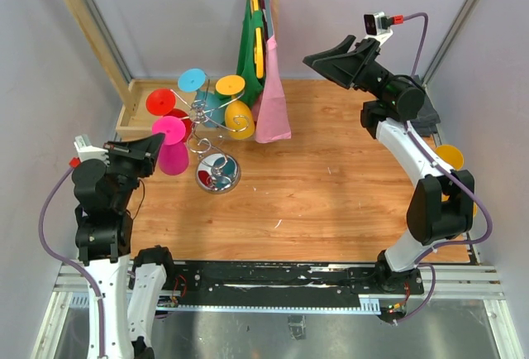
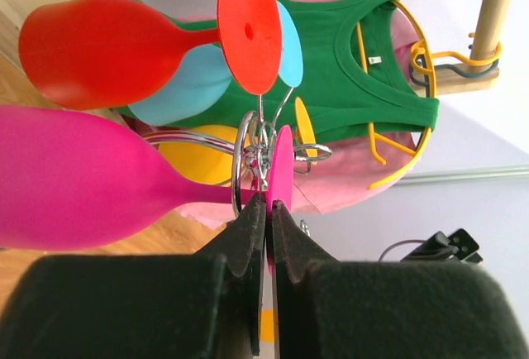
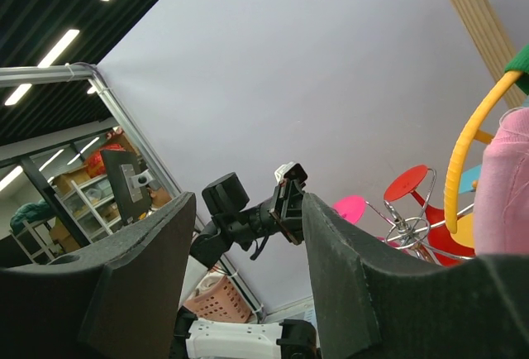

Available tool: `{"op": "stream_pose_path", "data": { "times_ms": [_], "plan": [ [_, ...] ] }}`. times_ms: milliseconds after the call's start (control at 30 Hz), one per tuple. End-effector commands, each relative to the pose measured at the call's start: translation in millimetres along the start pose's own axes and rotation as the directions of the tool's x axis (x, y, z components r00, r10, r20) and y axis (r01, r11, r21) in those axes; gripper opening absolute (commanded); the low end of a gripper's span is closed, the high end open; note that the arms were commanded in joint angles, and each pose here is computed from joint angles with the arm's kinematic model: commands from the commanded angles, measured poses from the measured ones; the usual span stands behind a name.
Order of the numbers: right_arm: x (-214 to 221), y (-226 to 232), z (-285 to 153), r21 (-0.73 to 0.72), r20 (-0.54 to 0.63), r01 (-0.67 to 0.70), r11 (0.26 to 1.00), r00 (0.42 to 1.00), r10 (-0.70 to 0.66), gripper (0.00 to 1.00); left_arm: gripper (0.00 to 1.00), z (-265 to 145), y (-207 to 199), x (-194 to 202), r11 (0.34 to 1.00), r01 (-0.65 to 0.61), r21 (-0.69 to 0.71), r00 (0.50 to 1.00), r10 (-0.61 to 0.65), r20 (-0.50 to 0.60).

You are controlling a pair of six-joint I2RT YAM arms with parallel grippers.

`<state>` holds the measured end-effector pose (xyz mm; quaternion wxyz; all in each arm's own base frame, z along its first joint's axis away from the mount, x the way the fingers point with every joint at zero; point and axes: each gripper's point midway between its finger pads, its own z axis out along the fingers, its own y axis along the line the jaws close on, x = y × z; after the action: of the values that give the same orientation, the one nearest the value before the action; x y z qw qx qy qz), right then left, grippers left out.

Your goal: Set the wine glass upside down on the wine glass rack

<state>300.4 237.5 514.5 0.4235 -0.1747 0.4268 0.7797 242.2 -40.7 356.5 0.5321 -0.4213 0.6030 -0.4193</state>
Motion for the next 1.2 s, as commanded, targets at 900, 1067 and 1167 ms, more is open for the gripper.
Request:
{"op": "stream_pose_path", "data": {
  "times_ms": [900,1067,1167],
  "plan": [
    [-1.3,4.8,-2.7,-0.025,0.000,0.045,0.999,0.999,-0.045,0.58,0.55,-84.9,-32.9,13.1,0.990,-0.128,0.050,0.991,0.130,-0.032],
    [3.7,-15.6,-6.3,0.067,-0.042,0.034,0.997,0.999,-0.032,0.59,0.55,-86.3,-72.1,-1.7,0.951,-0.288,0.114,0.957,0.289,0.012],
    [8.6,-35.7,-10.8,0.174,-0.070,0.040,0.984,0.997,-0.029,0.59,0.55,-68.3,-97.1,-10.0,0.924,-0.348,0.157,0.937,0.349,0.019]
  ]
}}
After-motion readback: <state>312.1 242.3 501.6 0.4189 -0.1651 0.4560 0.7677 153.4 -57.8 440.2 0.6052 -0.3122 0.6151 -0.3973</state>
